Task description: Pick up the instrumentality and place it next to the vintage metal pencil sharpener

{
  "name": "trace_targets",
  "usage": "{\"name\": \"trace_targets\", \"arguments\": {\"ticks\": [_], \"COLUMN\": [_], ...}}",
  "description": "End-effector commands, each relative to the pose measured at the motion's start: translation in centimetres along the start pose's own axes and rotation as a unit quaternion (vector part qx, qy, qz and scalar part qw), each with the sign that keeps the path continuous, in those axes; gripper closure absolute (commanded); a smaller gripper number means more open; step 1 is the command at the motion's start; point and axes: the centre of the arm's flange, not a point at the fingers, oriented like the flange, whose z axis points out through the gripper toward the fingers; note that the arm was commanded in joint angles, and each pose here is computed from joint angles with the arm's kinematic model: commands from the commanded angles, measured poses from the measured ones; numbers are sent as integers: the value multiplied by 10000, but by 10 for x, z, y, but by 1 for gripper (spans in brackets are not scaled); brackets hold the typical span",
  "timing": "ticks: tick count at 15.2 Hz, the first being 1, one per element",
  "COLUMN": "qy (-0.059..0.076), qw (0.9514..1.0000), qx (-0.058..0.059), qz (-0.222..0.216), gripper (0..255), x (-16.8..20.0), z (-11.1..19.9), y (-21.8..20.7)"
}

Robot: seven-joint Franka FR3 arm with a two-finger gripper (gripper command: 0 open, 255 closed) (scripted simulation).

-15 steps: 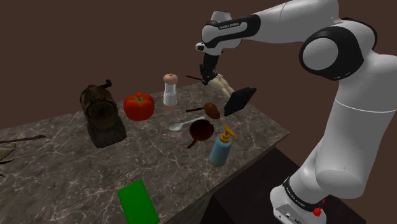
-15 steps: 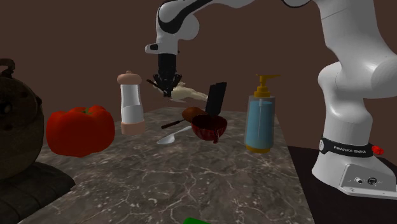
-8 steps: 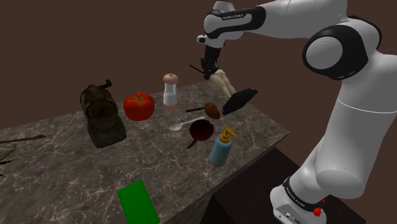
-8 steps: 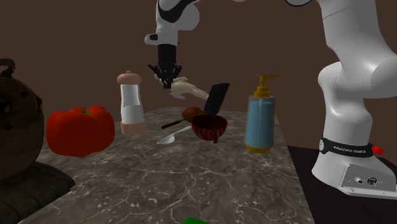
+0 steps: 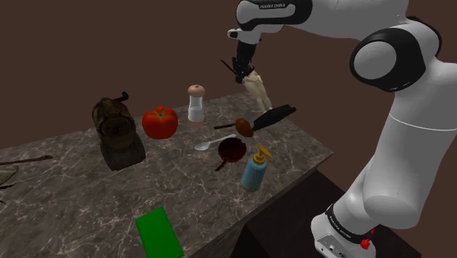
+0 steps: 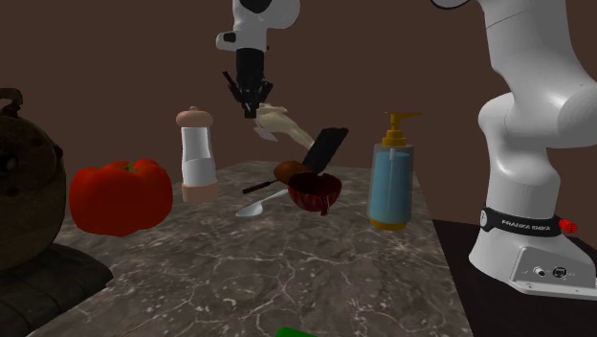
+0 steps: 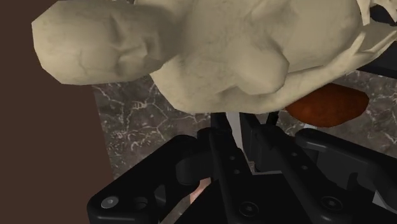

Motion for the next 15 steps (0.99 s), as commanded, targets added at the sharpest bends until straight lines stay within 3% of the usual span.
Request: {"name": "trace_targets", "arguments": {"ticks": [1,15], "qy": [1,1], "qw": [10000,10000], "qx": [-4,-4], "qz": [-1,-1], "gripper": [255,255], "x": [0,5], "z": [-10,-84], "y": [-1,-1]}}
